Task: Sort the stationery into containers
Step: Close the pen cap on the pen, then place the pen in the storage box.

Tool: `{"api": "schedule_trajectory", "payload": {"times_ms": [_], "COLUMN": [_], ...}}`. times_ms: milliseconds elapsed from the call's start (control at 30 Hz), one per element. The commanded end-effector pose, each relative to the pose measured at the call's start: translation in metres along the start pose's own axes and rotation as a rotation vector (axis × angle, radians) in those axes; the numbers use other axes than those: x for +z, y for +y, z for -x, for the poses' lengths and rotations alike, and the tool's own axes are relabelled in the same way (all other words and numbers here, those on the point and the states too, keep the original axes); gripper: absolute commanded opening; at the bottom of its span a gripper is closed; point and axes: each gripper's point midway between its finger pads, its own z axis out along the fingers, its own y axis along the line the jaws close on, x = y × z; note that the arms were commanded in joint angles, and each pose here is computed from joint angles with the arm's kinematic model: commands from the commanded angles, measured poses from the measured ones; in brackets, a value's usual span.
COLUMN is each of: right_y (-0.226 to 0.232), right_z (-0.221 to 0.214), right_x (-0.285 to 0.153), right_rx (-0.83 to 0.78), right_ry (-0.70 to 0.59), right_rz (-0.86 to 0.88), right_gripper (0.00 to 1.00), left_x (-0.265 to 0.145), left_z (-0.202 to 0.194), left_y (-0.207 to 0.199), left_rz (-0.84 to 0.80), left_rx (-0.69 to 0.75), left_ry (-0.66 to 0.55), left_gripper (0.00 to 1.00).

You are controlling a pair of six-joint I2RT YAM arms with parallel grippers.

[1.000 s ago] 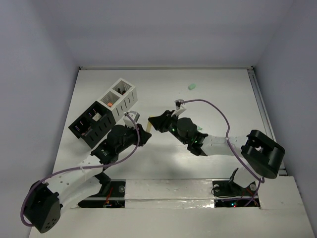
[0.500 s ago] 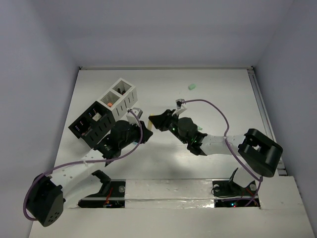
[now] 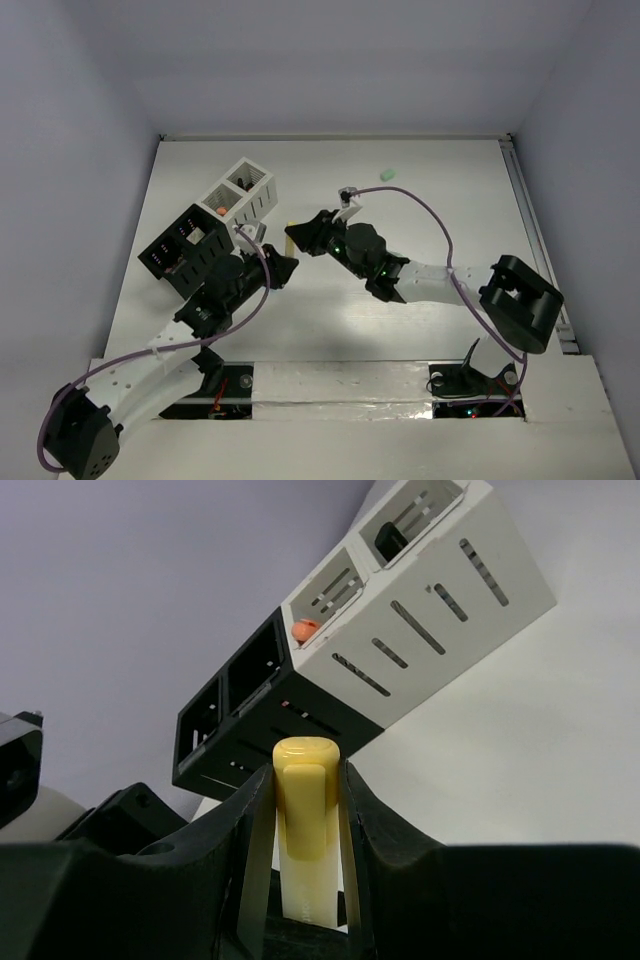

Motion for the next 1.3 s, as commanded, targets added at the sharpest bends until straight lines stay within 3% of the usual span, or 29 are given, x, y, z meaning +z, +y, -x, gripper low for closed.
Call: {"api": "schedule_trajectory", "payload": {"times_ms": [0, 200, 400, 467, 533, 667, 1000, 1167, 1267], "right_y": [-0.007, -0.004, -0.010, -0.017, -0.014, 0.003, 0.043, 0.045, 0.051], "right_z": [-0.073, -0.028, 0.017, 0.031, 0.041, 0.056, 0.084, 0.085, 0.082], "right_x": [-0.011, 0.028, 0.072, 0.082, 0.094, 0.116, 0.166, 0.194, 0.209], "right_rx": [-0.043, -0.036, -0.005, 0.000, -0.009, -0.053, -0.092, -0.108, -0.150], "right_ry": [0.271, 0.154, 0.051, 0.024, 0.001, -0.035, -0.113, -0.141, -0.170], "right_rz": [-0.023, -0.036, -0.052, -0.063, -0.040, 0.010, 0.136, 0.156, 0.173], "right_gripper": [0.00, 0.00, 0.00, 0.00, 0.00, 0.00, 0.00, 0.00, 0.00], "left_x": [-0.016, -0.020, -0.030, -0.038, -0.049, -0.073, -0.146, -0.153, -0.148], "left_z": [0.093, 0.071, 0.048, 0.051, 0.060, 0.088, 0.166, 0.171, 0.167], "left_y": [-0.023, -0.016, -0.020, -0.023, -0.025, -0.037, -0.054, -0.030, -0.031], "left_rz": [-0.064, -0.054, -0.103, -0.121, -0.117, -0.140, -0.057, 0.083, 0.076], "left_rx": [-0.034, -0.046, -0.072, -0.092, -0.108, -0.130, -0.053, 0.027, 0.043], "left_ry": [-0.369, -0.306, -0.240, -0.262, -0.292, -0.377, -0.529, -0.552, -0.527], "left_gripper": [0.04, 0.38, 0.58, 0.63, 0.79, 0.99, 0.99, 0.99, 0.99]}}
